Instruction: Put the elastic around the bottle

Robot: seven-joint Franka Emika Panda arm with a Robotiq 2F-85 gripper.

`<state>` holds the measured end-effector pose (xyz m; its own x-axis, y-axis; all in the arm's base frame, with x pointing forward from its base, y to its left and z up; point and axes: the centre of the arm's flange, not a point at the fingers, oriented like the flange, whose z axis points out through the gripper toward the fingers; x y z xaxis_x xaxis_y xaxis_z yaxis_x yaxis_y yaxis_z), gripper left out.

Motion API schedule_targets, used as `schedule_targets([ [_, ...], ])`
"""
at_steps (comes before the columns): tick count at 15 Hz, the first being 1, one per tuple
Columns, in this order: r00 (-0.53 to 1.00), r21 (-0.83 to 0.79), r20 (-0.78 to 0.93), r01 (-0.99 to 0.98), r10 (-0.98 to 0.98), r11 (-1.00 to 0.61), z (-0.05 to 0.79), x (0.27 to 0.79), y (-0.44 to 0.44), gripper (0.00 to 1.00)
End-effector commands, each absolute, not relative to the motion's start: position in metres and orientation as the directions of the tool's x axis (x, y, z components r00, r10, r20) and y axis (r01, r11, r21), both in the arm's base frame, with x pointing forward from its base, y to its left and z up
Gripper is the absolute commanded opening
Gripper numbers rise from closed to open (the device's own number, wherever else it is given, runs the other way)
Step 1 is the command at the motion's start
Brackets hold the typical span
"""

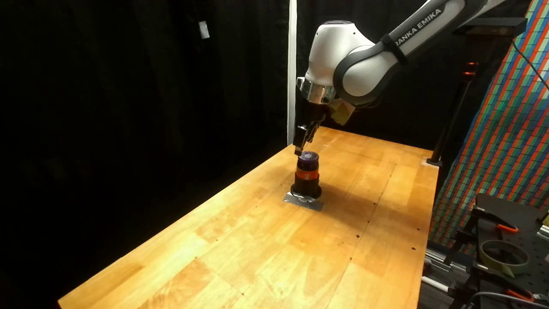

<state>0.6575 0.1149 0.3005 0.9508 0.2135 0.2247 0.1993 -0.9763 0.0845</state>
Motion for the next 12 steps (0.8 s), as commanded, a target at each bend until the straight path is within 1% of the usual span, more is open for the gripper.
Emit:
schedule_targets([
  [1, 0.952, 0.086, 0.218, 0.198, 0.213, -0.976, 0.286, 0.675, 0.113, 1.00],
  [6, 0.954, 0.089, 0.210, 0.198, 0.212, -0.976, 0.261, 0.676, 0.111, 1.00],
  [12, 0.939, 0.111, 0.270, 0.191, 0.215, -0.975, 0.240, 0.681, 0.106, 1.00],
])
